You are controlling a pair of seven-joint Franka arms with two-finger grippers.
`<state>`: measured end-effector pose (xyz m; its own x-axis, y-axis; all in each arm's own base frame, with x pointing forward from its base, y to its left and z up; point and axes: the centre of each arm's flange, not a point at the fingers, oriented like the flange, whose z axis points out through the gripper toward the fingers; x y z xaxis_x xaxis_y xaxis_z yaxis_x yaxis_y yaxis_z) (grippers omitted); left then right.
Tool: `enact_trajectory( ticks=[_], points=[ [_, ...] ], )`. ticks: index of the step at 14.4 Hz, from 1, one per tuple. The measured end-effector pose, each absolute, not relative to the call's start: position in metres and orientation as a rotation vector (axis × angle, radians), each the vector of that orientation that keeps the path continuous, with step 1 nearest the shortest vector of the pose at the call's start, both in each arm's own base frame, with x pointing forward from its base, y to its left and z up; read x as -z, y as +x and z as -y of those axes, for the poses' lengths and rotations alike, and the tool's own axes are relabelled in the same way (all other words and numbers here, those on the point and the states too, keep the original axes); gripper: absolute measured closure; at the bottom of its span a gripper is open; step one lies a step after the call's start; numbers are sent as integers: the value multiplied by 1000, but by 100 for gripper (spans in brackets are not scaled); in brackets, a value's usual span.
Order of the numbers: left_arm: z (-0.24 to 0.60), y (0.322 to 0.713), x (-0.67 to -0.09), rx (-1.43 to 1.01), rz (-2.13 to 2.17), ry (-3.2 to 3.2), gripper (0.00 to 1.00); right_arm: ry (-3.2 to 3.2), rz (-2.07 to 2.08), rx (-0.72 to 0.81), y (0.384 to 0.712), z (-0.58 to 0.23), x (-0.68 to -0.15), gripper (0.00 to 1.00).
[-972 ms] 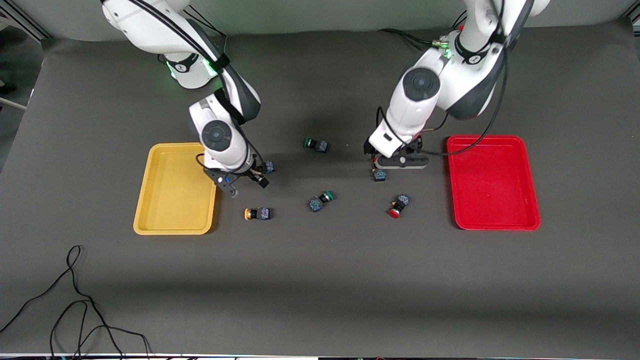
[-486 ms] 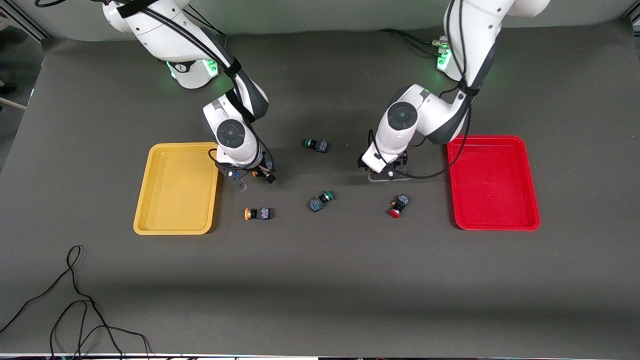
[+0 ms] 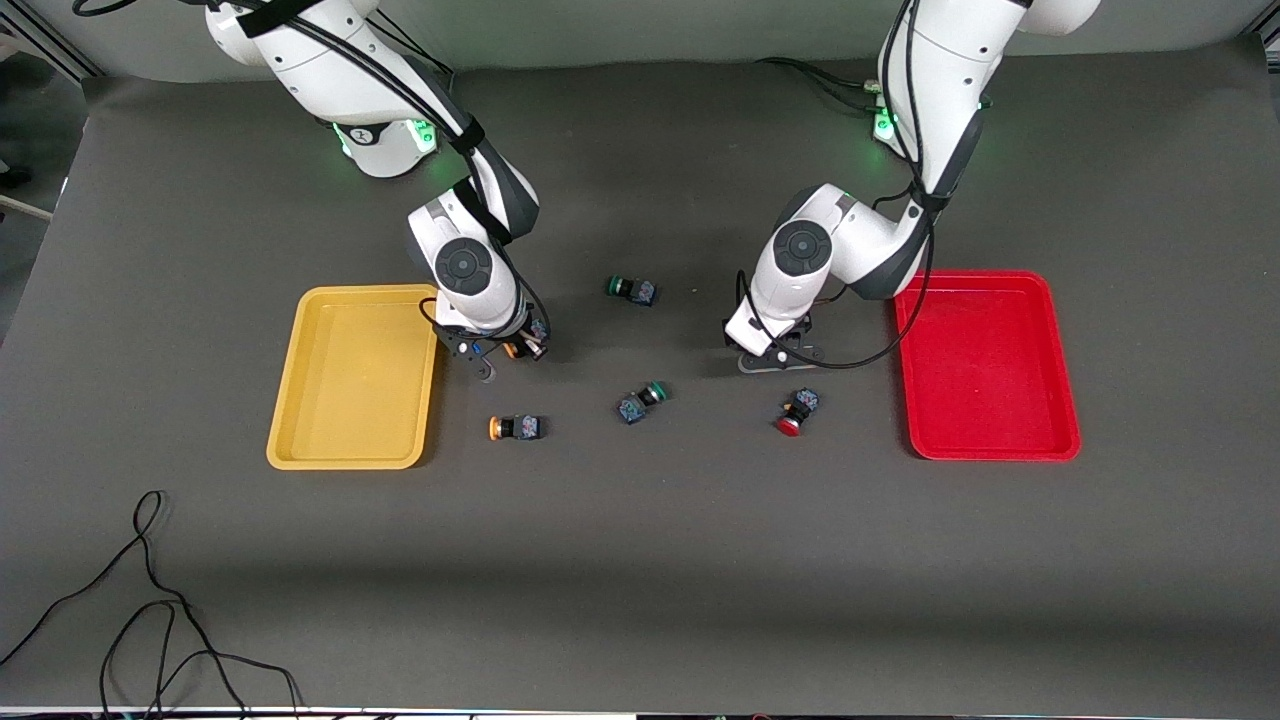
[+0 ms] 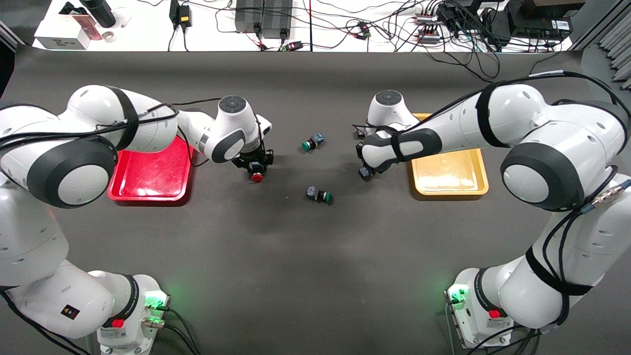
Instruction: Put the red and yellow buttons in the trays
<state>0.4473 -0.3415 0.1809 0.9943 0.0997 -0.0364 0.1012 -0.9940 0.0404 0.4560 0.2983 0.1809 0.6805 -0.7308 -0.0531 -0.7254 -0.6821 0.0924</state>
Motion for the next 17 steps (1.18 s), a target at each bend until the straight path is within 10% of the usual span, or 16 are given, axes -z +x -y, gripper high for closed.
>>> enact_trajectory(
  ticks=[7, 12, 17],
  points=[
    [337, 505, -276, 127, -244, 3152, 60, 2821, 1105, 184, 497, -200, -305, 59],
    [268, 532, -401, 154, -232, 3161, 60, 2799, 1035, 294, 501, -76, -271, 59],
    [77, 548, -391, 261, -80, 3142, 60, 2833, 1037, 242, 469, -16, -217, 59]
  ],
)
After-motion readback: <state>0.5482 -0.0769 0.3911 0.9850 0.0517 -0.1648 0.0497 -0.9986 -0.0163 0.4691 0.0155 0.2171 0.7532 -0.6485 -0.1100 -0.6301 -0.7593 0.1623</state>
